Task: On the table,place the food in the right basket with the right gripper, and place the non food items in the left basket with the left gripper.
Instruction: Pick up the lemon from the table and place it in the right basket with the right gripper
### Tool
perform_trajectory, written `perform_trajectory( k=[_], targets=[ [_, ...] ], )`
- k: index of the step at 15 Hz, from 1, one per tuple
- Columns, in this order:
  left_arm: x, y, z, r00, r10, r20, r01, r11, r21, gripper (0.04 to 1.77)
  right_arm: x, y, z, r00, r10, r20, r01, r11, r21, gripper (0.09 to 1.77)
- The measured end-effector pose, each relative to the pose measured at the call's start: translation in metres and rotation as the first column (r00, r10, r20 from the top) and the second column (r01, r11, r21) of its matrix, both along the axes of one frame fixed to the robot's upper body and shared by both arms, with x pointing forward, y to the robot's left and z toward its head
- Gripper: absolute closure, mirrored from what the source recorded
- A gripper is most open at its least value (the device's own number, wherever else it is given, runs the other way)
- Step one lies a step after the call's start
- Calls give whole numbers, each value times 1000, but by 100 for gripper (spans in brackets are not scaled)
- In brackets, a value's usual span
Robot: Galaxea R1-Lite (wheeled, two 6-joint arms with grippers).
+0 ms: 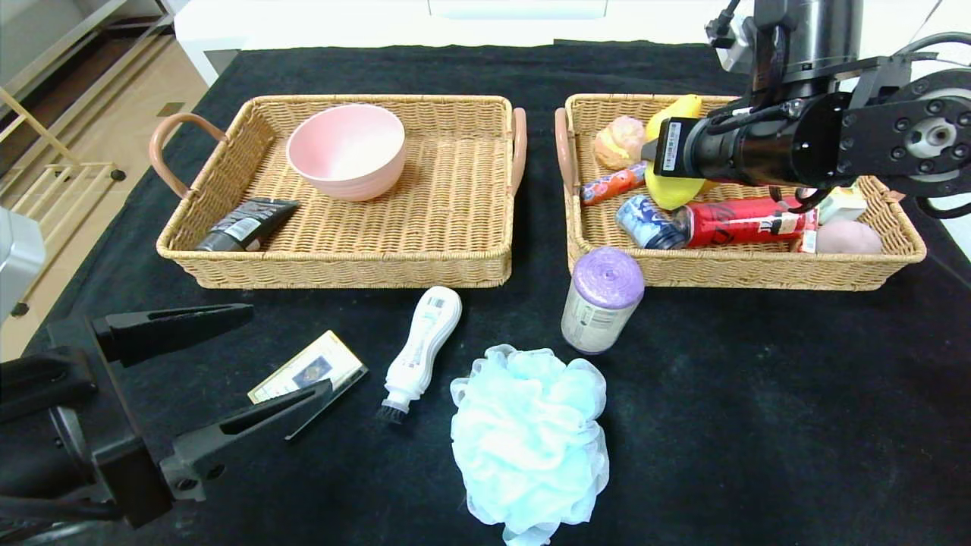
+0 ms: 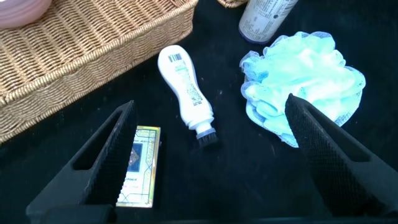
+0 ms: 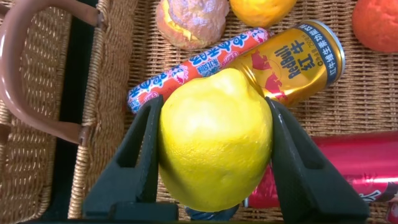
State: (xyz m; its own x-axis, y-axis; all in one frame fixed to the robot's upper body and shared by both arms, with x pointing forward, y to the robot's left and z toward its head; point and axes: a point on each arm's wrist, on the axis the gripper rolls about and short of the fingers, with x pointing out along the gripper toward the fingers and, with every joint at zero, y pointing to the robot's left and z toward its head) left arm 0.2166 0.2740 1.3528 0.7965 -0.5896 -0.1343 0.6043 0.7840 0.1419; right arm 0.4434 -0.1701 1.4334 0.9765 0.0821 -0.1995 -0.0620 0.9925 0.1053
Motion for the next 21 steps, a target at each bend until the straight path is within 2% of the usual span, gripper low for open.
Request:
perform_trajectory(
  k=[2,6,12,17,21],
  targets=[
    [1,1,1,1000,9,2,-9,1000,-1,9,1,0,-1,1000,0,-2,0,1000,-1,76],
    [1,1,2,1000,11,21,-11,1000,-10,9,1,0,-2,1000,0,-6,0,1000,-2,51],
    [1,2,1,1000,11,20,-11,1000,-10,9,-7,-4,6,1000,1,2,-1,1000,3,32],
    [2,1,0,1000,9,12,-9,1000,-5,9,-39,-8,8,999,31,-26,-31,999,-10,24],
    [2,1,0,1000,11,14,-11,1000,-6,9,-83,0,14,994,104,-38,-105,994,-18,20]
  ],
)
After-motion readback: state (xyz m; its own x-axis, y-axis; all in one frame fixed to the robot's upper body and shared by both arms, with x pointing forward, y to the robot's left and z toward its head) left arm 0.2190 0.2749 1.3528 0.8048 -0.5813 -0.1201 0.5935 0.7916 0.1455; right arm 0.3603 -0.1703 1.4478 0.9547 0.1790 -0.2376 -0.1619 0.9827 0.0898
